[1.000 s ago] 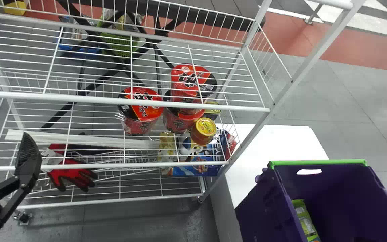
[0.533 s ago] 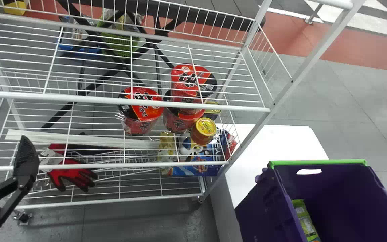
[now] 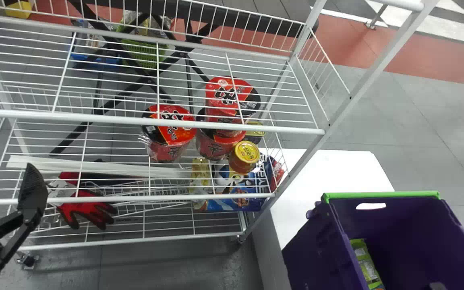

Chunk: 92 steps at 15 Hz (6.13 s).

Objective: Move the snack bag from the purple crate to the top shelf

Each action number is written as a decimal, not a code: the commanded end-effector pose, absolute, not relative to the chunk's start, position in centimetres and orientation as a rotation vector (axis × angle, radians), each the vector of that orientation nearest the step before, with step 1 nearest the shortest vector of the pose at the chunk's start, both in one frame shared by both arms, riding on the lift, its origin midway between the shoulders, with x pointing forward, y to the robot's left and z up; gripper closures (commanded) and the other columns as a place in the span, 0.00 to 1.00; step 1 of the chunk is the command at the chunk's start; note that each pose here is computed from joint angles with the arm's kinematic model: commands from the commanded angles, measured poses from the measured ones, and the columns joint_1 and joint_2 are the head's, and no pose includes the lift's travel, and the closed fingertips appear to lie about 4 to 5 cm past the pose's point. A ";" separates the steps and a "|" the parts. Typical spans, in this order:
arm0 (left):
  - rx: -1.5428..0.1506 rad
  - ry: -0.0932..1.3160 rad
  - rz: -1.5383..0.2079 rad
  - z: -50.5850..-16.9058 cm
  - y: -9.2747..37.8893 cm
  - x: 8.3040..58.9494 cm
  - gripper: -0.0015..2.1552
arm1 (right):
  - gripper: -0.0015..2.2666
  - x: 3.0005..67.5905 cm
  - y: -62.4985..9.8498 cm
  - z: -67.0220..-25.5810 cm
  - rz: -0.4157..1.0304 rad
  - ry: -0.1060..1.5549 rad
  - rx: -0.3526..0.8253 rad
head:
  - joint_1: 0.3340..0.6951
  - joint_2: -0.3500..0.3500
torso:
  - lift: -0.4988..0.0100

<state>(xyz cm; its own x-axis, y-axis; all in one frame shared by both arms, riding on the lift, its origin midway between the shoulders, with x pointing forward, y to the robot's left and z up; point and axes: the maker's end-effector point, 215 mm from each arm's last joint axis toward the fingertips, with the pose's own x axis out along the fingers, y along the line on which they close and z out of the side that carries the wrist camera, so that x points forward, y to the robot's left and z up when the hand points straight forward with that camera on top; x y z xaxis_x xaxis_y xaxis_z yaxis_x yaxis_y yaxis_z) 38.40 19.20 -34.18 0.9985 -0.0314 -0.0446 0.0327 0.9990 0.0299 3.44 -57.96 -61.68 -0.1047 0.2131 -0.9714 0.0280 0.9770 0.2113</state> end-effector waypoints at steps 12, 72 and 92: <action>-0.005 0.060 -0.029 -36.0 21.2 39.9 0.07 | 0.13 -3.2 -55.2 -62.7 0.119 1.521 0.422 | 1.00 0.00 | 0.10; -0.029 0.055 -0.034 -36.3 21.3 39.1 0.07 | 0.65 0.2 -56.3 -64.7 0.143 1.490 0.104 | 1.00 0.00 | 0.27; -0.014 0.034 -0.048 -34.1 20.5 37.9 0.07 | 0.65 2.5 -58.8 -60.8 0.066 1.429 0.136 | 1.00 0.00 | 0.43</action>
